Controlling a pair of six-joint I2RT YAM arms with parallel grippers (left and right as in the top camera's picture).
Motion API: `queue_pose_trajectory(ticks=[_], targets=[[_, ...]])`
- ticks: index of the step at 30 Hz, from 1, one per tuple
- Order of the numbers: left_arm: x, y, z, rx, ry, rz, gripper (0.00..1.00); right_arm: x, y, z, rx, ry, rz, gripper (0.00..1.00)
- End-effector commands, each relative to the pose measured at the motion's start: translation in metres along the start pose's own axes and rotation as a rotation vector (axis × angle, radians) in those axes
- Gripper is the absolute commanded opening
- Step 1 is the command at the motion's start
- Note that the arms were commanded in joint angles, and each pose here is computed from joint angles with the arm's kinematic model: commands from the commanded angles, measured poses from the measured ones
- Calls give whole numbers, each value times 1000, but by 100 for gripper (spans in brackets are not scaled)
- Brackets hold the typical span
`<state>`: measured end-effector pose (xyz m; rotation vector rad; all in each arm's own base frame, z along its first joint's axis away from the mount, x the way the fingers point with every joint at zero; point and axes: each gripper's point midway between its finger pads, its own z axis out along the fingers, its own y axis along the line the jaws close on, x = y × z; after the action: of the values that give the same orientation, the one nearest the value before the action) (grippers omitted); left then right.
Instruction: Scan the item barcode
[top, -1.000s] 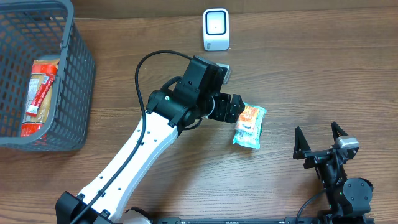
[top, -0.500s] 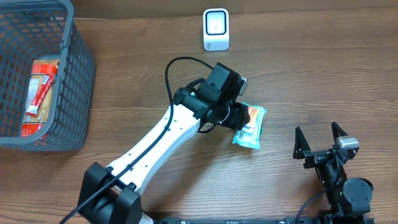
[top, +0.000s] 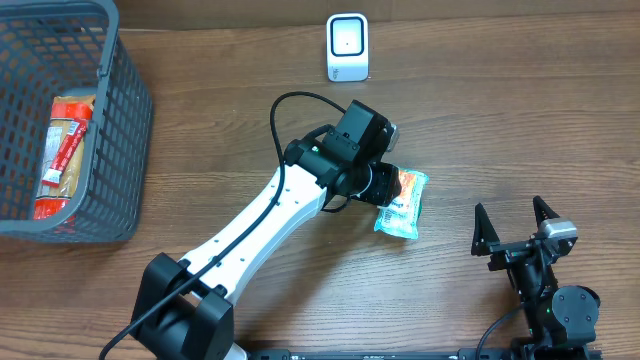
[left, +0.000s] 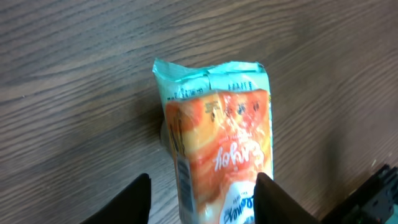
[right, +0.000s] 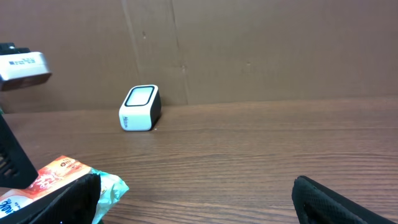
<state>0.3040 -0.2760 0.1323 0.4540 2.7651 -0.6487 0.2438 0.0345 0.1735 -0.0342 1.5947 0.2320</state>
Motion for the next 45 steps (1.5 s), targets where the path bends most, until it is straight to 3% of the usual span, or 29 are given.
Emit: queue_pose_trajectory(ticks=[1, 7, 14, 18, 23, 39, 45], targets=[[-1, -1, 11, 1, 16, -18, 38, 2, -2, 0, 4, -1, -4, 100], [0, 2, 18, -4, 29, -24, 36, 2, -2, 0, 4, -1, -4, 100], [0, 2, 18, -3, 30, -24, 26, 2, -2, 0, 4, -1, -4, 100], [1, 2, 18, -3, 31, -23, 12, 2, -2, 0, 4, -1, -4, 100], [0, 2, 18, -3, 30, -24, 4, 2, -2, 0, 4, -1, -4, 100], [-33, 1, -33, -18, -130, -18, 4, 2, -2, 0, 4, -1, -4, 100], [-31, 26, -44, -159, -151, -36, 4, 2, -2, 0, 4, -1, -4, 100]])
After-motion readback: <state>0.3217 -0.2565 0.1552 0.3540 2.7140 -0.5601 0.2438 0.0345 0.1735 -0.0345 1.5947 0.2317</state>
